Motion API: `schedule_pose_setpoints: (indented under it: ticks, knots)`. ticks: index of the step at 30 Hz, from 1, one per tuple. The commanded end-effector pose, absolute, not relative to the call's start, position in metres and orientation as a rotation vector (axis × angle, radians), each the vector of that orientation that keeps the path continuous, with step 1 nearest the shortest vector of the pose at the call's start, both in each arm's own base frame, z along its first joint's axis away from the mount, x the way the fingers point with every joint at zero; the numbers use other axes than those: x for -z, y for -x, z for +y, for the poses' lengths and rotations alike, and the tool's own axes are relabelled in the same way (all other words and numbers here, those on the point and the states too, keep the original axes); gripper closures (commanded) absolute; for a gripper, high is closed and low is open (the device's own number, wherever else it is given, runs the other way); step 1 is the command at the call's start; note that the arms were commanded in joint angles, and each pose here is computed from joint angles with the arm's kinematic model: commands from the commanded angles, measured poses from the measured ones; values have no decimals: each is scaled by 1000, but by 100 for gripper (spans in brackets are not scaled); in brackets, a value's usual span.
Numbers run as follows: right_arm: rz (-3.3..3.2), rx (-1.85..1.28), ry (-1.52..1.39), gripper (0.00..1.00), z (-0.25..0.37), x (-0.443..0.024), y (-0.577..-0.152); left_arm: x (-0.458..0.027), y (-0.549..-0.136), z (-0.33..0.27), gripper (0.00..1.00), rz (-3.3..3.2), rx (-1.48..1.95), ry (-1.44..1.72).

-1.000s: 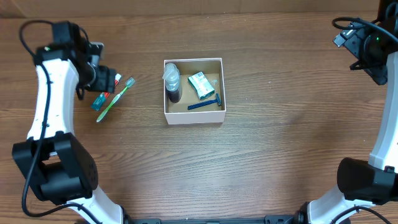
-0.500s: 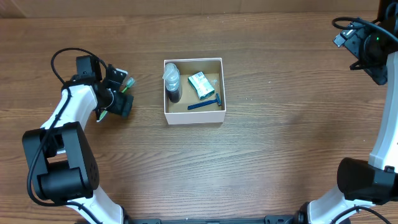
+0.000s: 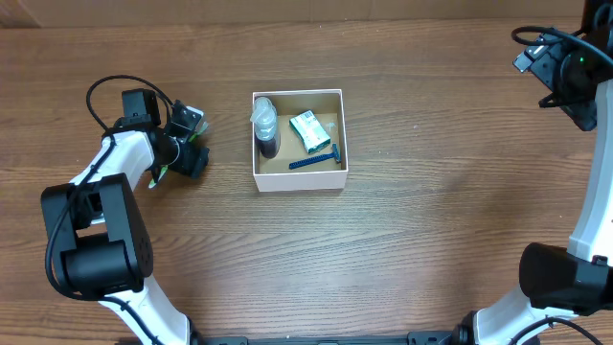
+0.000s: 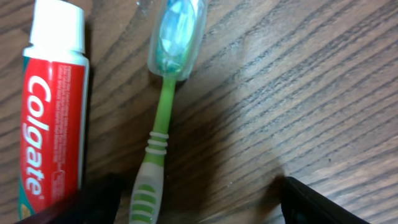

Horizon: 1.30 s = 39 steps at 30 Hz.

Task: Pack container
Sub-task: 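Lower the left gripper onto the green toothbrush handle and grasp it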

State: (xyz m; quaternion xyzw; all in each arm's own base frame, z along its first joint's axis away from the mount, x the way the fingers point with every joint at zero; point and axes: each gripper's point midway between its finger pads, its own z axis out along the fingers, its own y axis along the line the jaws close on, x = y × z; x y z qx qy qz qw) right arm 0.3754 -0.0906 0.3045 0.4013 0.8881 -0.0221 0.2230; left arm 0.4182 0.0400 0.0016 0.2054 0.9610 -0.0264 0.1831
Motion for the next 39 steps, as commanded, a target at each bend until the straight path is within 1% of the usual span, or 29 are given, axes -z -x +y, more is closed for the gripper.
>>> schedule_pose_setpoints:
  ticks: [1, 3, 5, 6, 9, 11, 20, 22, 25, 27, 28, 29, 31, 32, 36, 39]
  knots:
    - [2425, 62, -1110, 0, -92, -312, -374, 8, -417, 32, 35, 2706, 113, -619]
    - [2426, 62, -1110, 0, -92, -312, -374, 8, -416, 32, 55, 2710, 115, -619]
    - [2426, 62, -1110, 0, -92, -312, -374, 8, -415, 32, 80, 2714, 119, -620]
    - [2426, 62, -1110, 0, -92, -312, -374, 9, -414, 32, 84, 2718, 123, -619]
    - [2426, 62, -1110, 0, -92, -312, -374, 10, -410, 31, 88, 2740, 138, -596]
    - [2425, 62, -1110, 0, -92, -312, -374, 10, -408, 30, 96, 2752, 147, -570]
    - [2426, 62, -1110, 0, -92, -312, -374, 13, -400, 29, 96, 2790, 170, -544]
    - [2425, 62, -1110, 0, -92, -312, -374, 13, -400, 29, 78, 2790, 169, -545]
    - [2425, 62, -1110, 0, -92, -312, -374, 13, -400, 31, 75, 2795, 155, -544]
    - [2425, 62, -1110, 0, -92, -312, -374, 13, -400, 31, 72, 2796, 154, -544]
    - [2426, 62, -1110, 0, -92, -312, -374, 14, -400, 31, 72, 2796, 154, -544]
    - [2425, 62, -1110, 0, -92, -312, -374, 15, -399, 32, 77, 2800, 149, -544]
    - [2425, 62, -1110, 0, -92, -312, -374, 19, -397, 36, 92, 2822, 120, -542]
    - [2426, 62, -1110, 0, -92, -312, -374, 23, -395, 36, 94, 2834, 127, -542]
    - [2426, 62, -1110, 0, -92, -312, -374, 37, -389, 35, 96, 2870, 149, -544]
    - [2426, 62, -1110, 0, -92, -312, -374, 35, -392, 36, 96, 2863, 140, -543]
